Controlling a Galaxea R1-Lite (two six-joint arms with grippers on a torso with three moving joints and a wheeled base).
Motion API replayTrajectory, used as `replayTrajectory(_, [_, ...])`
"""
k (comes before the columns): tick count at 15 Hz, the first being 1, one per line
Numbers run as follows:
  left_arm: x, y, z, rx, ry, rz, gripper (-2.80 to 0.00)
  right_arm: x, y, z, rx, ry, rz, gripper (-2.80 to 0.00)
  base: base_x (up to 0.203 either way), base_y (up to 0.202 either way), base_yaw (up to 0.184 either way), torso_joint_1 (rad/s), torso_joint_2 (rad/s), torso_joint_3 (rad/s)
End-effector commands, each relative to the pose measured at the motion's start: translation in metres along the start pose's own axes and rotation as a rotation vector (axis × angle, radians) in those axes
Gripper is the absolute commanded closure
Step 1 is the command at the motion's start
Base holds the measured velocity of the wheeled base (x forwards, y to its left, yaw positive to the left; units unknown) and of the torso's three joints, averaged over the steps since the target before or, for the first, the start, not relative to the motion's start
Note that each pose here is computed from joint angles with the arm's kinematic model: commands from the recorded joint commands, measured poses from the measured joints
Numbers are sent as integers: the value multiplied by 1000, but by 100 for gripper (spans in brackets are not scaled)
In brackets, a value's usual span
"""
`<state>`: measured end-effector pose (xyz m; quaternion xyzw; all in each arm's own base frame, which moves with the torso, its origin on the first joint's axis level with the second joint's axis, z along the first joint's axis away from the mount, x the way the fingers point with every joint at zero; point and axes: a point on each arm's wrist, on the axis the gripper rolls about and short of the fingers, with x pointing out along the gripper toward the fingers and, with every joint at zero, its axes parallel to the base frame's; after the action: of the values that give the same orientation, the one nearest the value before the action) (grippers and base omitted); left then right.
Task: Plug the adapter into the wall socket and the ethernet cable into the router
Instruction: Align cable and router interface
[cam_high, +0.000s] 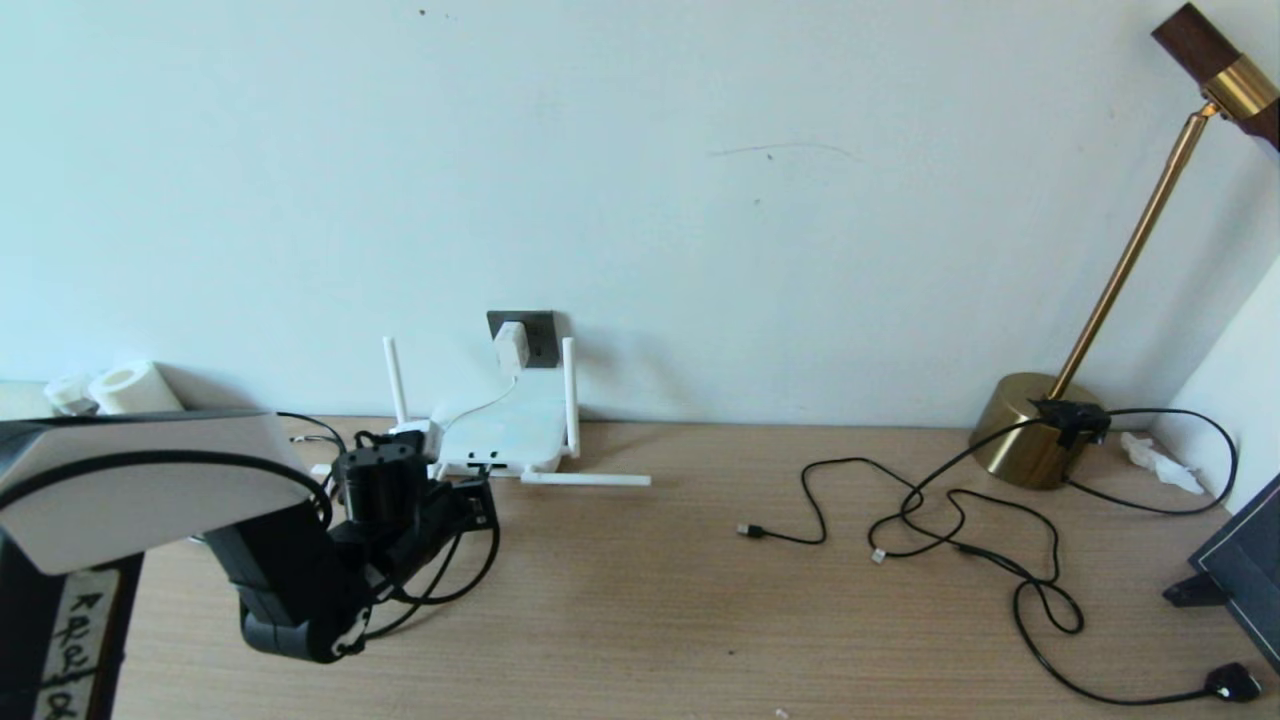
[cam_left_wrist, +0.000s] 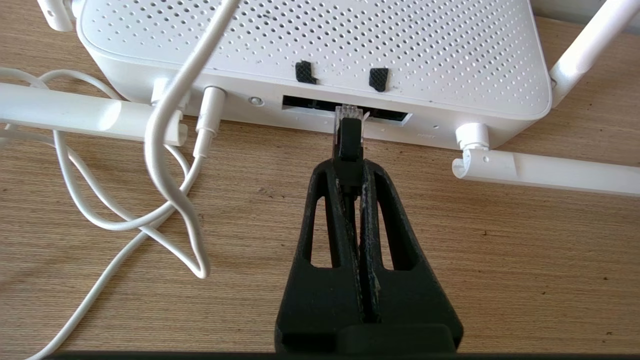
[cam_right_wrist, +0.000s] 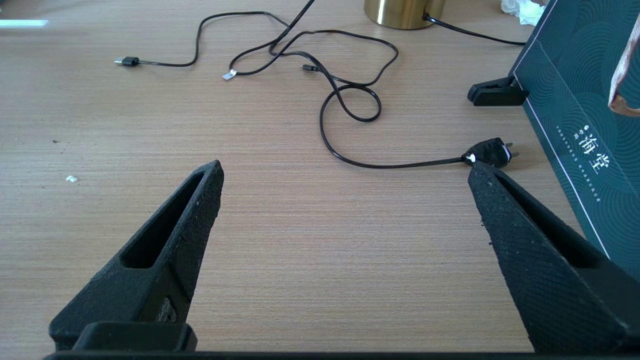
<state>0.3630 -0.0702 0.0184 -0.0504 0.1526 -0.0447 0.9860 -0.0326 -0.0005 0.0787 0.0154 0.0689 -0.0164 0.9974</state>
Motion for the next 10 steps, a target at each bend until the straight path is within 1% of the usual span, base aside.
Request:
replayTrajectory(1, [1,0,-1,-1,-3,-1,0,0,0,0,1,3,0,-280,0,0,0,0,0,0])
replayTrajectory(10, [0,-3,-2,1,-1,-4,0,0,0,0,0,3,1,-280,0,0,0,0,0,0])
